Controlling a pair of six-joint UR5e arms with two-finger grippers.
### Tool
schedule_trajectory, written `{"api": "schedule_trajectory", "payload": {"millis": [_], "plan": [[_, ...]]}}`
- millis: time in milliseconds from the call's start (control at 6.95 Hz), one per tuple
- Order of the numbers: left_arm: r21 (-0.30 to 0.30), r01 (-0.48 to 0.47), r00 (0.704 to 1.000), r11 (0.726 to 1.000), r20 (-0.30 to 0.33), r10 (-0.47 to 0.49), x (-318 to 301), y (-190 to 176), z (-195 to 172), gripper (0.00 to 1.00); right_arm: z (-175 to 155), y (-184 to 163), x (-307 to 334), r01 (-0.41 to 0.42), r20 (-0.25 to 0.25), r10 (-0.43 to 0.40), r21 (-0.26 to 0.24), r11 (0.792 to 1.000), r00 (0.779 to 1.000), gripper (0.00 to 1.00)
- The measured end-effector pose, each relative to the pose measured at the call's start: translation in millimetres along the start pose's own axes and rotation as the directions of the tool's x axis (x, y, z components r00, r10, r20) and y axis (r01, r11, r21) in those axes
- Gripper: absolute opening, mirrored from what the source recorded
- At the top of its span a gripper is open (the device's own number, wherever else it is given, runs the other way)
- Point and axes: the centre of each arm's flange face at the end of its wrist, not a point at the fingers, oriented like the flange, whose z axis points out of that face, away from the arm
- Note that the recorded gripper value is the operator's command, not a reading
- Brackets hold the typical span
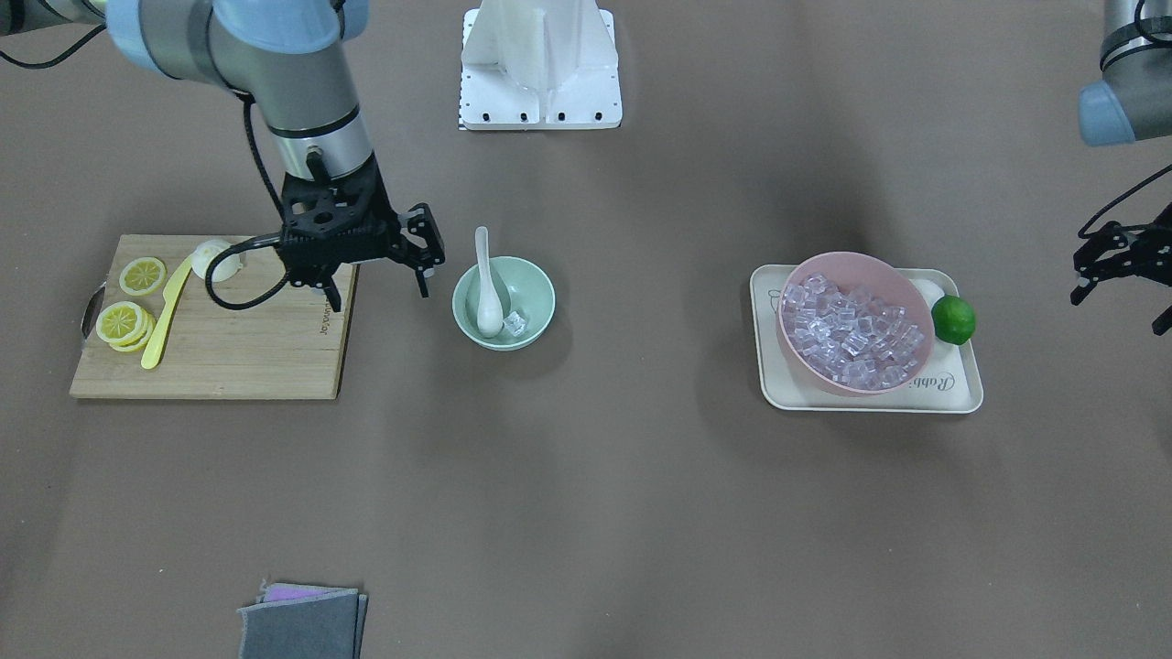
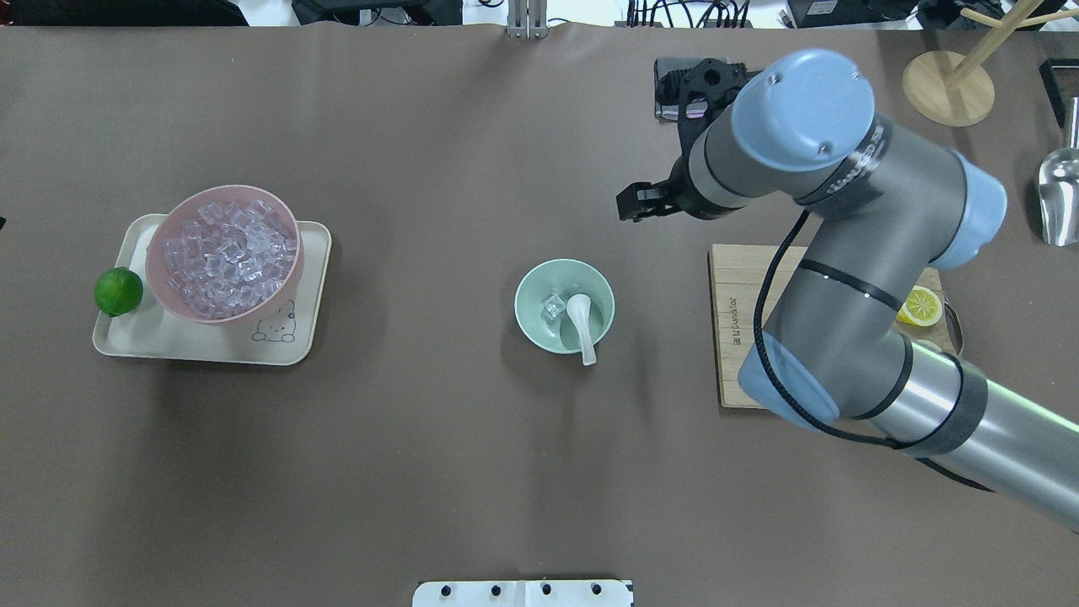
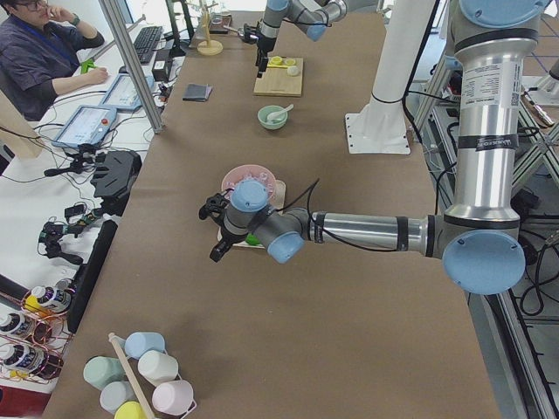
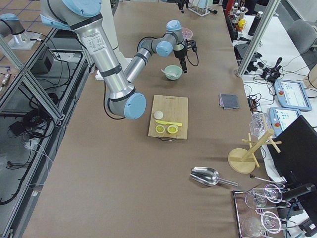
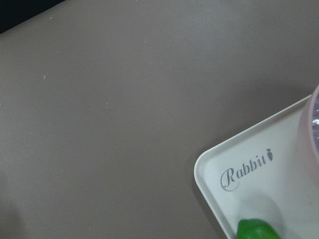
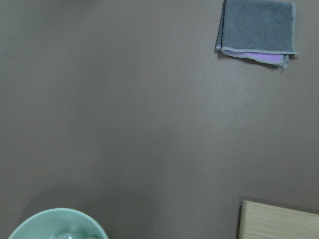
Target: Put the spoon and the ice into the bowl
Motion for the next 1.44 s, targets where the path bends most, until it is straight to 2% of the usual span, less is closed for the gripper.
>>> {"api": "schedule_trajectory", "payload": {"millis": [288, 431, 575, 863, 1007, 1150, 1294, 1438], "plan": [[-0.091, 0.081, 0.995, 0.993, -0.045, -0.086, -30.5, 25.4, -11.4, 0.99, -14.3, -30.2, 94.0, 0.052, -0.022, -0.053, -0.052, 0.997, 0.998, 1.0], [-0.142, 0.076, 0.994, 0.987, -0.066, -0.086, -50.8, 35.5, -24.8, 0.99, -18.2, -34.1, 159.5, 0.094, -0.034, -0.098, -0.088, 0.992, 0.995, 1.0], [-0.202, 0.079, 0.993, 0.976, -0.075, -0.096, -72.6, 45.3, -42.6, 0.99, -22.2, -30.0, 225.3, 0.129, -0.049, -0.136, -0.122, 0.984, 0.99, 1.0], [-0.334, 0.097, 0.987, 0.938, -0.087, -0.133, -94.1, 59.6, -77.0, 0.99, -19.9, 5.3, 351.2, 0.186, -0.1, -0.21, -0.208, 0.96, 0.973, 1.0], [-0.368, 0.119, 0.984, 0.922, -0.079, -0.158, -98.8, 67.7, -88.1, 0.99, -17.3, 22.1, 412.0, 0.208, -0.112, -0.243, -0.257, 0.944, 0.964, 1.0], [-0.382, 0.13, 0.982, 0.915, -0.076, -0.171, -100.8, 73.1, -92.4, 0.99, -16.4, 34.2, 472.0, 0.226, -0.099, -0.265, -0.297, 0.928, 0.959, 1.0], [-0.38, 0.138, 0.981, 0.915, -0.076, -0.179, -102.5, 74.2, -96.3, 0.99, -17.3, 49.8, 530.5, 0.217, -0.061, -0.248, -0.322, 0.922, 0.967, 1.0], [-0.364, 0.149, 0.979, 0.919, -0.075, -0.188, -105.9, 75.7, -102.9, 0.99, -20.8, 73.6, 576.6, 0.17, -0.028, -0.189, -0.329, 0.929, 0.982, 1.0]]}}
